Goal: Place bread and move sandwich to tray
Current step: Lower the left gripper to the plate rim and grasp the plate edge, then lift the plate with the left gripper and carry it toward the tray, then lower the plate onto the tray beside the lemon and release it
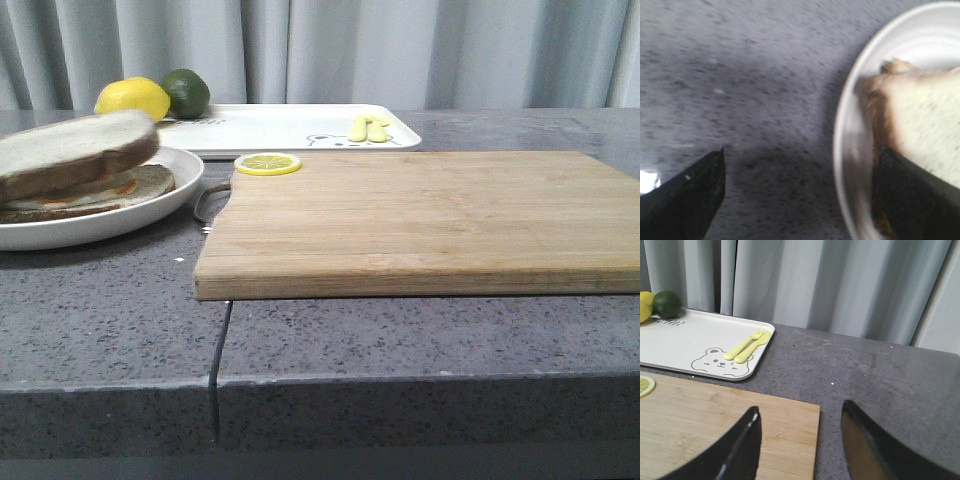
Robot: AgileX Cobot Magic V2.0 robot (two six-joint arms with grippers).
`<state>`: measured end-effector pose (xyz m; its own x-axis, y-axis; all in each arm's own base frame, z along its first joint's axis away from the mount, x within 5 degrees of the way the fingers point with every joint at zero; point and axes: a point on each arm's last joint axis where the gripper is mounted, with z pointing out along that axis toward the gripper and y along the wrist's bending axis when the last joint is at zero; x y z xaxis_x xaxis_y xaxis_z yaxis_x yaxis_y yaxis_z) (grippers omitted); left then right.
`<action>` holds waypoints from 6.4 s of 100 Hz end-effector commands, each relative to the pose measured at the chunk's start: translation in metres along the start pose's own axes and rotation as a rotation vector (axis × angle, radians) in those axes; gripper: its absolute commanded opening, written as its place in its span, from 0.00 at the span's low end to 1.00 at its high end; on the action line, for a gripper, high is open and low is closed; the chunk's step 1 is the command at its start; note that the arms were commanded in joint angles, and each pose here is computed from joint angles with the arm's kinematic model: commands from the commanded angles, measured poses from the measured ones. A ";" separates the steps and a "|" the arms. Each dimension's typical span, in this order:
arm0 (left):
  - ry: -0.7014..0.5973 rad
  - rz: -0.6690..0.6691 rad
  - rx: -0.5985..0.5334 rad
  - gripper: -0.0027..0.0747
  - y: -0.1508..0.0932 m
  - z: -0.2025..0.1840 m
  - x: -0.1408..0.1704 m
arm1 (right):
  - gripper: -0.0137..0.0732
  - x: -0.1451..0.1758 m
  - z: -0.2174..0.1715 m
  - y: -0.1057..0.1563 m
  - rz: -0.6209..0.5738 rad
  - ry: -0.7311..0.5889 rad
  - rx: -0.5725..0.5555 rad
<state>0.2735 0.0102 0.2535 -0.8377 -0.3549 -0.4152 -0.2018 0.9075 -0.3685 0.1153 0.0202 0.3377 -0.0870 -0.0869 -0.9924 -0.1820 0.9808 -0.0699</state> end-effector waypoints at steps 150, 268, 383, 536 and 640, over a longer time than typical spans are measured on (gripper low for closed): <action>-0.181 -0.142 0.239 0.01 -0.035 -0.047 -0.016 | 0.60 -0.015 -0.003 -0.002 0.002 -0.099 0.017; -0.230 -0.226 0.619 0.01 -0.100 -0.040 -0.109 | 0.60 -0.015 -0.003 -0.002 0.003 -0.096 0.016; -0.078 -0.136 0.405 0.01 -0.150 0.070 -0.174 | 0.60 -0.015 -0.003 -0.002 0.003 -0.097 0.016; -0.107 -0.114 0.341 0.10 -0.148 0.088 -0.175 | 0.60 -0.016 -0.003 -0.002 0.003 -0.100 0.017; -0.212 0.184 0.147 0.35 -0.162 -0.024 -0.195 | 0.60 -0.015 -0.003 -0.002 0.003 -0.099 0.017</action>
<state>0.4870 -0.0634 0.3411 -0.8291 -0.2370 -0.5065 -0.0352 0.9260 -0.3758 0.1152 0.0203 0.3372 -0.0936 -0.0859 -0.9919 -0.1831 0.9808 -0.0676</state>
